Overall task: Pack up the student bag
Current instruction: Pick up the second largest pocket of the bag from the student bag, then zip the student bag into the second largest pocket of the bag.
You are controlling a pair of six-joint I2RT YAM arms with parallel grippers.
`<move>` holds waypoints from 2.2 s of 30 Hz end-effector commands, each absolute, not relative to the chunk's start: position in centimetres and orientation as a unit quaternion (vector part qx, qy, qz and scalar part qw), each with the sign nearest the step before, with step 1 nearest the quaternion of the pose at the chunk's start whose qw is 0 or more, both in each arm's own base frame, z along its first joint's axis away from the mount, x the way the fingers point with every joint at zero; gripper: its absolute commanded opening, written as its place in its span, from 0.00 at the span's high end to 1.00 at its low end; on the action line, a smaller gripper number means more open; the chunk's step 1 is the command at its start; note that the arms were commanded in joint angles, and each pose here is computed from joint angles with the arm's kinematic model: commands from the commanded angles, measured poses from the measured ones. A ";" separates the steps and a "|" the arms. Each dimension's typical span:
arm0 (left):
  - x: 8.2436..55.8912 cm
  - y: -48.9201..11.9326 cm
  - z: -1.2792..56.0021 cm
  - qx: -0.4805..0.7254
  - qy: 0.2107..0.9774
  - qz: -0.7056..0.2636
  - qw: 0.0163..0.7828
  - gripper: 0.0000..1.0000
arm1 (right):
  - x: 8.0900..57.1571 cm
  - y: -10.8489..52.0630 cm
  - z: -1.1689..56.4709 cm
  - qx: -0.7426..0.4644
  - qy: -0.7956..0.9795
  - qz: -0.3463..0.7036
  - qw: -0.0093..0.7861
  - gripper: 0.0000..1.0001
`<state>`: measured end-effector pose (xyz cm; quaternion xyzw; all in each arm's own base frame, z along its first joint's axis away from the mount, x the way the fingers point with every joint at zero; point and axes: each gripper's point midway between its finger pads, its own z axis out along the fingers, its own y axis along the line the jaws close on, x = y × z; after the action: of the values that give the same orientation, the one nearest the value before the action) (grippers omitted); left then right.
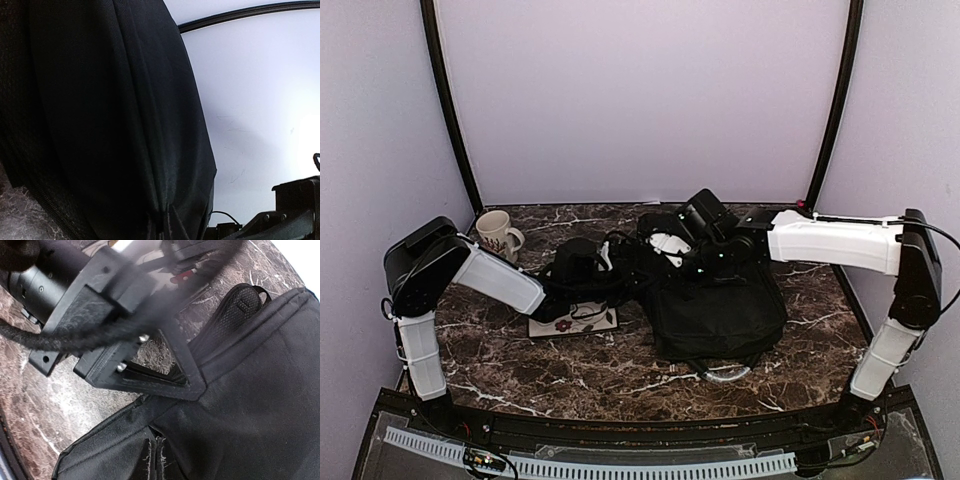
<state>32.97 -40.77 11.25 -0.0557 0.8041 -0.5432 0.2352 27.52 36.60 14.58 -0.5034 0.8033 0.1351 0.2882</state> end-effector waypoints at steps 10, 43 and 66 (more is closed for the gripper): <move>32.8 -40.0 13.2 -0.052 0.784 -0.563 0.256 1.00 | 29.1 31.0 18.6 -0.396 0.822 0.281 0.296 1.00; 33.6 -38.4 12.5 -0.054 0.791 -0.548 0.267 1.00 | 30.4 15.8 14.0 -0.250 0.893 0.272 0.258 1.00; 33.8 -38.2 12.5 -0.055 0.791 -0.548 0.267 1.00 | 31.7 11.1 12.8 -0.191 0.920 0.223 0.260 1.00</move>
<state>33.08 -39.54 10.88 -0.0578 0.7994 -0.5463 0.2432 30.18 13.60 13.29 -0.2083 0.9075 0.2783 0.2359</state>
